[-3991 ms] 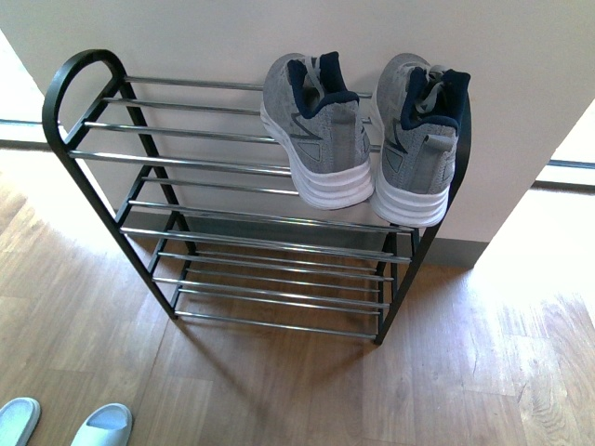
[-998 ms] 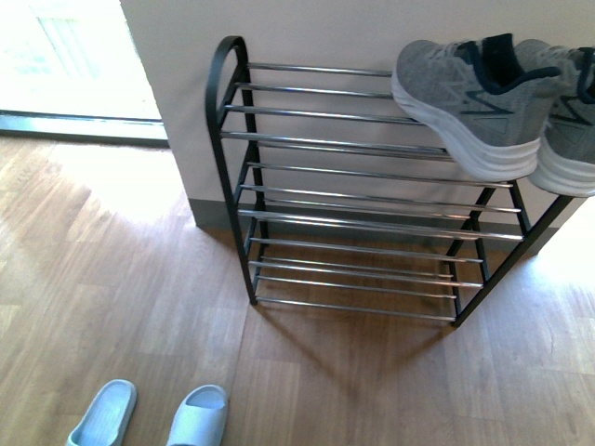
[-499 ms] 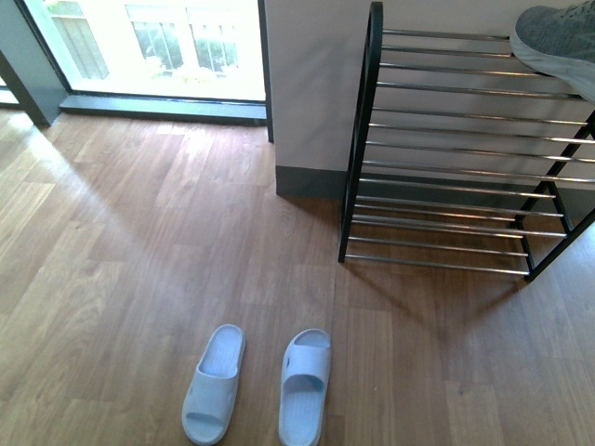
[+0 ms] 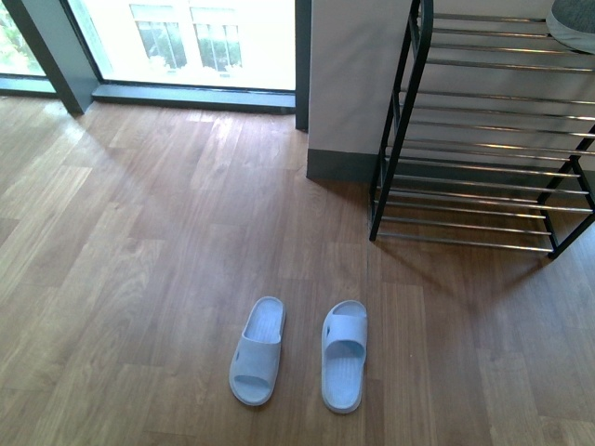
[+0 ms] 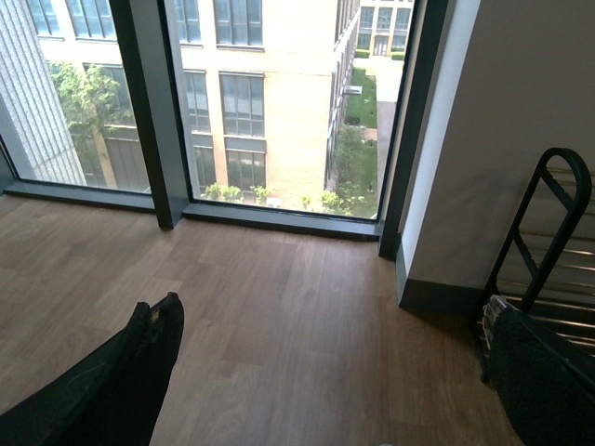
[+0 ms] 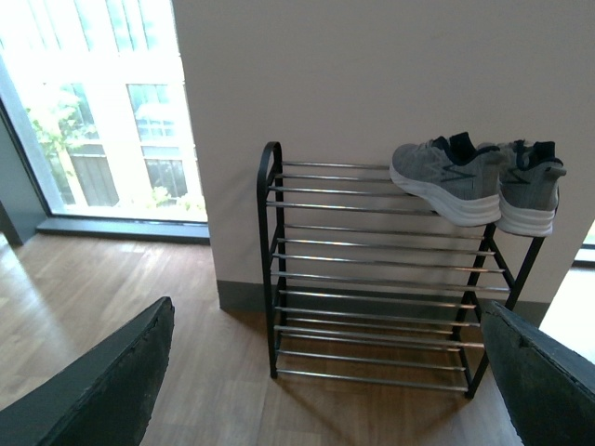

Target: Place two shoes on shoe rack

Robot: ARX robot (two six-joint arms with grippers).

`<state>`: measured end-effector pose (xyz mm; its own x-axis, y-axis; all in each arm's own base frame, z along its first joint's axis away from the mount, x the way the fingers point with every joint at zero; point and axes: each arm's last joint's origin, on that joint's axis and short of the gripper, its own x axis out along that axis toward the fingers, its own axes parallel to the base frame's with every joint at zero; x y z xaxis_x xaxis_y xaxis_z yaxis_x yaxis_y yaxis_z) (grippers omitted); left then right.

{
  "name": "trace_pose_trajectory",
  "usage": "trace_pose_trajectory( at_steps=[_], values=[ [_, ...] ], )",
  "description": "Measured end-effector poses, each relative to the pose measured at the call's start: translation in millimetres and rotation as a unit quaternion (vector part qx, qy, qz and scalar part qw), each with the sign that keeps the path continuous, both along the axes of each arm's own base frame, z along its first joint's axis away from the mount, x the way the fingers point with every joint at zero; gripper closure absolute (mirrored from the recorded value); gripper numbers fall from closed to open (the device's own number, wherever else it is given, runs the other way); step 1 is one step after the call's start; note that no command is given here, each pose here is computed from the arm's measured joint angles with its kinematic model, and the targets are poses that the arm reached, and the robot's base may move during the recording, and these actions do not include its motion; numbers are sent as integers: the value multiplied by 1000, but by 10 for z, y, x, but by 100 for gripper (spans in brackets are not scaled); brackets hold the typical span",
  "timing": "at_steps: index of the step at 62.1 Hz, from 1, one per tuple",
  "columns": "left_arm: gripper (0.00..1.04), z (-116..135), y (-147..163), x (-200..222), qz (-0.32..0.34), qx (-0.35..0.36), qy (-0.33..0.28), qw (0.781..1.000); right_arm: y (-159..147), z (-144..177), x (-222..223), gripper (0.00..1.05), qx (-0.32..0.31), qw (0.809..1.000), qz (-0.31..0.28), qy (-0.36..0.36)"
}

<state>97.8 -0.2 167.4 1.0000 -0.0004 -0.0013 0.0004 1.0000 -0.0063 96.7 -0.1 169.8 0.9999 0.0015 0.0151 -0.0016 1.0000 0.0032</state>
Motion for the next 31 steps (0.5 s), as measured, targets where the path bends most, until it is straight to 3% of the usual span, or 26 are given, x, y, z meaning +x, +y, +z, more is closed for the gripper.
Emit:
trace_pose_trajectory(
  at_steps=[31],
  values=[
    [9, 0, -1, 0, -1, 0, 0, 1000, -1, -1, 0, 9, 0, 1000, -2, 0]
  ],
)
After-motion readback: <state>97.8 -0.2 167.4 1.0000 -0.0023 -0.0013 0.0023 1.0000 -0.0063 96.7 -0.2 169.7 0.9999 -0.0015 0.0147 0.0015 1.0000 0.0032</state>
